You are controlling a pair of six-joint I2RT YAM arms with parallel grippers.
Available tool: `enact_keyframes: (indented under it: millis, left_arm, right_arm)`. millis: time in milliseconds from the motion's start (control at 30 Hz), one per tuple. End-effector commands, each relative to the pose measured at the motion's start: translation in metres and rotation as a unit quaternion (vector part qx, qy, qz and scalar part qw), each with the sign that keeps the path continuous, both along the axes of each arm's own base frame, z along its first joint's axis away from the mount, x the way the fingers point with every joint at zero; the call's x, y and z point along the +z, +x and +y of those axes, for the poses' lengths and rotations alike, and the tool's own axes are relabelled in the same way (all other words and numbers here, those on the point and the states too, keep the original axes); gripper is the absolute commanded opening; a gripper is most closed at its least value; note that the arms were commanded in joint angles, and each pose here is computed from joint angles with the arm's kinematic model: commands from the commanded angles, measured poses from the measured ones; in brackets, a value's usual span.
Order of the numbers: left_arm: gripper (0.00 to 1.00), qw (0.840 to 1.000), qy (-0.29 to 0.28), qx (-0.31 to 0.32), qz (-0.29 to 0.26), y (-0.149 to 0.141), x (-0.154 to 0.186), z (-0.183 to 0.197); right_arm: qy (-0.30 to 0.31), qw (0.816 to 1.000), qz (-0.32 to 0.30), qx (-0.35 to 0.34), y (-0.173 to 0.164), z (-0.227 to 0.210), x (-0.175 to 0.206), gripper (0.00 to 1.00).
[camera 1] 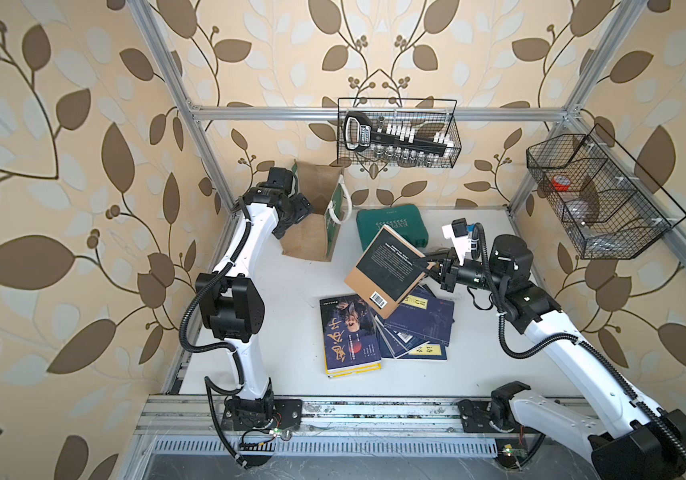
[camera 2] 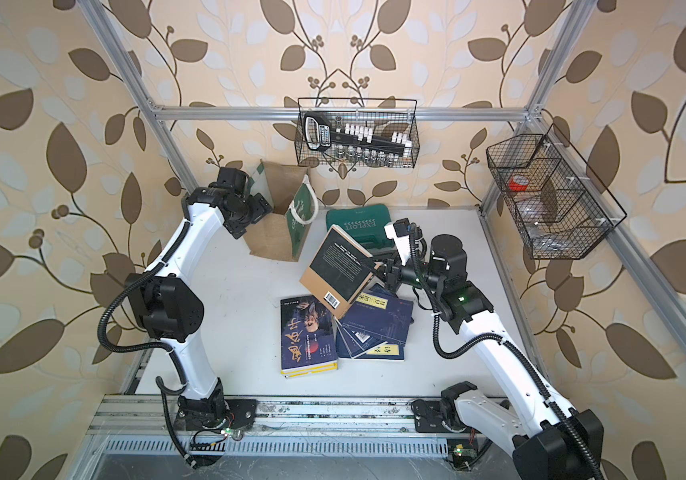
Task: Put the books into the canvas bag
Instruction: Adjust the canvas bag at the center of the board.
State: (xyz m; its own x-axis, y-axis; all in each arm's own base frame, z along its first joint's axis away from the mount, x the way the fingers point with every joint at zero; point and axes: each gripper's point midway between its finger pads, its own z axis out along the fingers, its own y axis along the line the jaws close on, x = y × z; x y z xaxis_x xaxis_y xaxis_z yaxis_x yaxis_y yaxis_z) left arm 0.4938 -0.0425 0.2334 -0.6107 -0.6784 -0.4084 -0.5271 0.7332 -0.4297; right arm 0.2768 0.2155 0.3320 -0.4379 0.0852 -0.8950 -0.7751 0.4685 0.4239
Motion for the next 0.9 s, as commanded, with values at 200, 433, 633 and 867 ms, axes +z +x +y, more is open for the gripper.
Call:
enact_keyframes:
  millis: [200, 433, 633, 867]
  left_arm:
    - [0.49, 0.998, 0.044, 0.023, 0.022, -0.037, 0.005, 0.032]
    - [0.23, 0.997, 0.058, 0.033, 0.039, -0.092, -0.003, 0.072]
    - [0.21, 0.995, 0.095, 0.01, 0.029, -0.122, 0.009, 0.082]
    - [0.25, 0.994, 0.103, -0.048, 0.01, -0.139, 0.021, 0.072]
  right_arm:
    - [0.014, 0.999, -0.04, 0.02, -0.005, 0.003, 0.019, 0.0]
    - [0.032, 0.998, -0.051, 0.025, 0.018, 0.017, 0.045, 0.0]
    - [0.032, 0.995, -0.085, 0.041, 0.041, 0.058, 0.08, 0.0]
    - [0.051, 0.994, -0.092, 0.016, 0.089, 0.099, 0.121, 0.0]
